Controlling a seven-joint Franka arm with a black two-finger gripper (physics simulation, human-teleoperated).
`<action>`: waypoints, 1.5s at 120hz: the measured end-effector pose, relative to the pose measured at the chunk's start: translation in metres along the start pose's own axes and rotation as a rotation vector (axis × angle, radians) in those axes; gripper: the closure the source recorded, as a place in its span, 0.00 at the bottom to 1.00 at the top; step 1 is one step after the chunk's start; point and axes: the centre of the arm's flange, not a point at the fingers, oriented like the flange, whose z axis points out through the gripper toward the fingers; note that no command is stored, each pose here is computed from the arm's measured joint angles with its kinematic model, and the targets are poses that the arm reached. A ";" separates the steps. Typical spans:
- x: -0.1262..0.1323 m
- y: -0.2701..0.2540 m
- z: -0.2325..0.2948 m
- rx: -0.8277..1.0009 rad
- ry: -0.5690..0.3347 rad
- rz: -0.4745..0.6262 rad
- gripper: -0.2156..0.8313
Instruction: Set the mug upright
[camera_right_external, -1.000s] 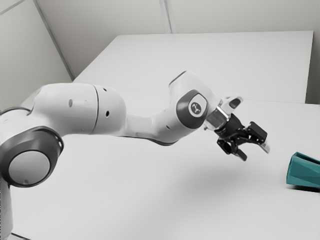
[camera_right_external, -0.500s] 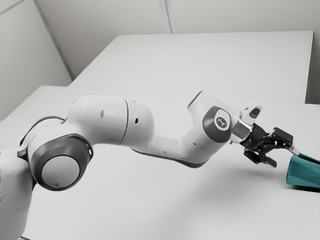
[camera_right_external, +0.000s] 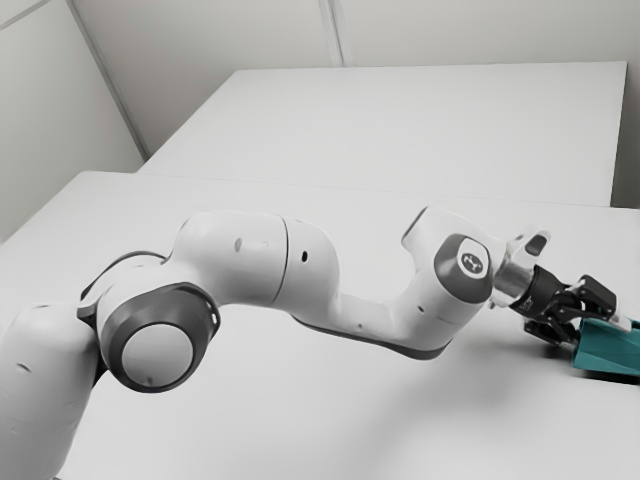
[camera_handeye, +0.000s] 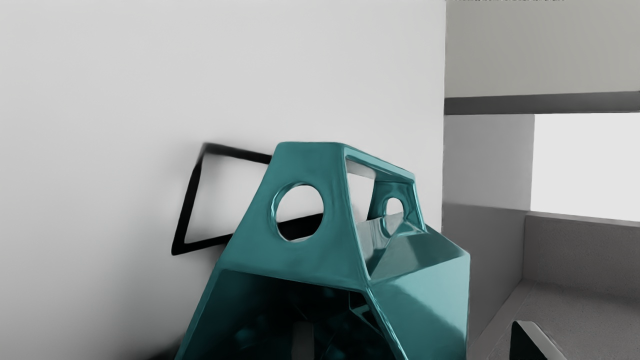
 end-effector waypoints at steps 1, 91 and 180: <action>0.000 0.001 0.000 0.000 0.001 0.001 0.48; -0.034 0.069 -0.086 0.019 0.031 0.140 0.91; 0.021 -0.029 -0.371 0.728 -0.109 0.373 0.92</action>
